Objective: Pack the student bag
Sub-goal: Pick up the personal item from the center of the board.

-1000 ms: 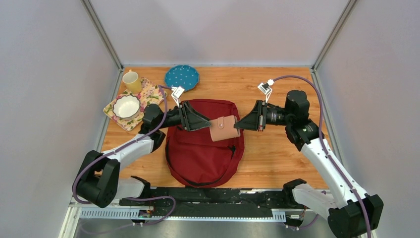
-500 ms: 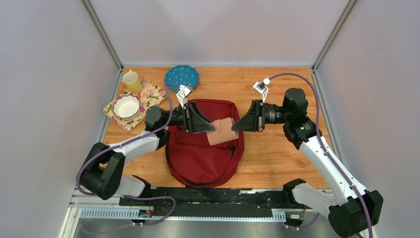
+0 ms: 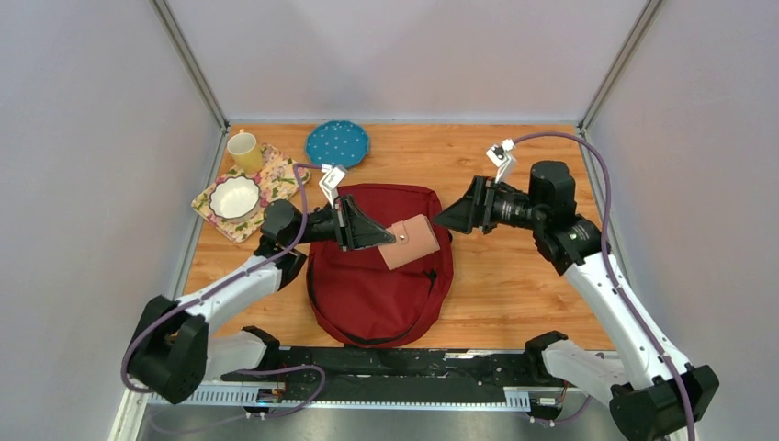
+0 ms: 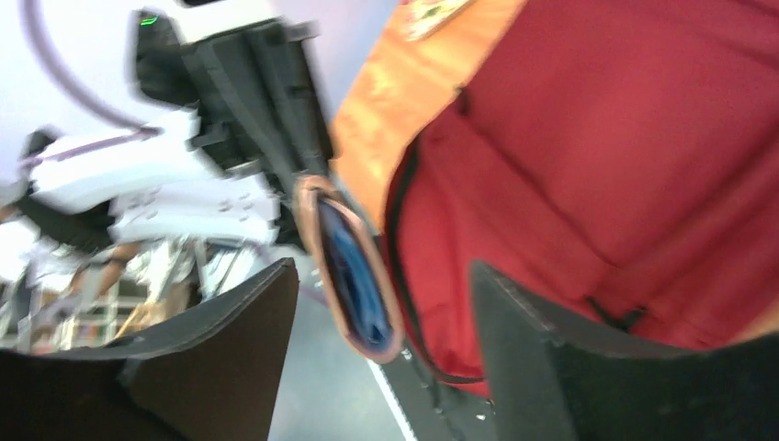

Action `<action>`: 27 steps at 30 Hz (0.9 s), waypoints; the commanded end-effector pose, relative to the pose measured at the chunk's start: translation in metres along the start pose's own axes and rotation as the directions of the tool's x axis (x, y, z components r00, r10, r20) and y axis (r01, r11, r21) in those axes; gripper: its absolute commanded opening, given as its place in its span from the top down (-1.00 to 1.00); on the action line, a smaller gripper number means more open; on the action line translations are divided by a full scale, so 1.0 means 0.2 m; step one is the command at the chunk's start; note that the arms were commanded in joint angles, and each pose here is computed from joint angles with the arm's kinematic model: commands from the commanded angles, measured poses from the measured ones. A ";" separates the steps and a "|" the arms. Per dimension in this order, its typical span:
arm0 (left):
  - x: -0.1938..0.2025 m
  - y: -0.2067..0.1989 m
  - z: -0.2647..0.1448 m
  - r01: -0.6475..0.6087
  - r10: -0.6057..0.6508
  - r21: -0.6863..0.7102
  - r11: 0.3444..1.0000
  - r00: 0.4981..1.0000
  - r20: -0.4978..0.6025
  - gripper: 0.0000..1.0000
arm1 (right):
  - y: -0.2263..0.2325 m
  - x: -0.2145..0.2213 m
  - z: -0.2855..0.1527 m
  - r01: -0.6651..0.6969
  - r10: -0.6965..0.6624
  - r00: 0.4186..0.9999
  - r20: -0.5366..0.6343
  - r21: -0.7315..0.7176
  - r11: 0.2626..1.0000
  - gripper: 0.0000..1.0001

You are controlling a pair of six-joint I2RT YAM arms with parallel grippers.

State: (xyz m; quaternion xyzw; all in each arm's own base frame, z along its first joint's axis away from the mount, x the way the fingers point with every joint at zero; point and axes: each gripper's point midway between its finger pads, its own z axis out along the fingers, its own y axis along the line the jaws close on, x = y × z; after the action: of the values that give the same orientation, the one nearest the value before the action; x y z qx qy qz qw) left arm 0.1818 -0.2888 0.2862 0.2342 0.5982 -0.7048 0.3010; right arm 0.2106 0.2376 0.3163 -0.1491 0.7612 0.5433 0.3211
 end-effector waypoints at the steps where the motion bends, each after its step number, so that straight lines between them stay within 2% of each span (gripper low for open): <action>1: -0.07 0.16 -0.07 -0.121 0.151 -0.284 0.951 0.985 0.086 1.00 | -0.21 -0.04 -0.13 -0.039 -0.016 0.985 0.174 0.308 0.951 -0.52; 3: -0.07 0.20 -0.14 -0.082 0.142 -0.400 0.913 0.982 0.121 1.00 | -0.25 0.02 -0.13 -0.068 0.013 0.983 0.181 0.302 0.951 -0.57; 4: -0.10 0.24 -0.18 -0.056 0.152 -0.462 0.885 0.973 0.174 1.00 | -0.22 0.05 -0.13 -0.093 0.043 0.982 0.187 0.268 0.959 -0.57; 7: -0.12 0.27 -0.27 0.052 0.130 -0.526 0.849 0.944 0.304 1.00 | -0.18 0.19 -0.07 -0.181 0.158 0.976 0.150 0.155 0.971 -0.62; 8: -0.10 0.27 -0.29 0.075 0.122 -0.522 0.850 0.935 0.332 1.00 | -0.13 0.18 -0.06 -0.154 0.136 0.976 0.172 0.099 0.983 -0.63; 12: -0.07 0.24 -0.31 0.181 0.043 -0.457 0.871 0.898 0.437 1.00 | -0.07 0.27 0.02 -0.172 0.165 0.971 0.176 0.029 0.985 -0.64; 17: -0.06 0.18 -0.27 0.201 -0.003 -0.380 0.903 0.887 0.462 1.00 | 0.01 0.31 0.15 -0.165 0.169 0.973 0.160 -0.038 0.986 -0.65; 21: -0.05 0.13 -0.23 0.199 -0.028 -0.329 0.923 0.888 0.459 1.00 | 0.01 0.32 0.26 -0.221 0.228 0.966 0.121 -0.071 0.973 -0.64; 27: -0.02 0.05 -0.18 0.120 -0.006 -0.265 0.957 0.918 0.396 1.00 | -0.01 0.30 0.35 -0.235 0.243 0.965 0.098 -0.085 0.968 -0.63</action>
State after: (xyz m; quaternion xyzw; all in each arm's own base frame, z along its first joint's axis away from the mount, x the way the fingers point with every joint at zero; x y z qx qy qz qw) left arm 0.2026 -0.2491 0.2478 -0.0149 0.6714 -0.6182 0.4083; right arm 0.1798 0.2979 0.2229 -0.0314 0.7794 0.5723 0.2531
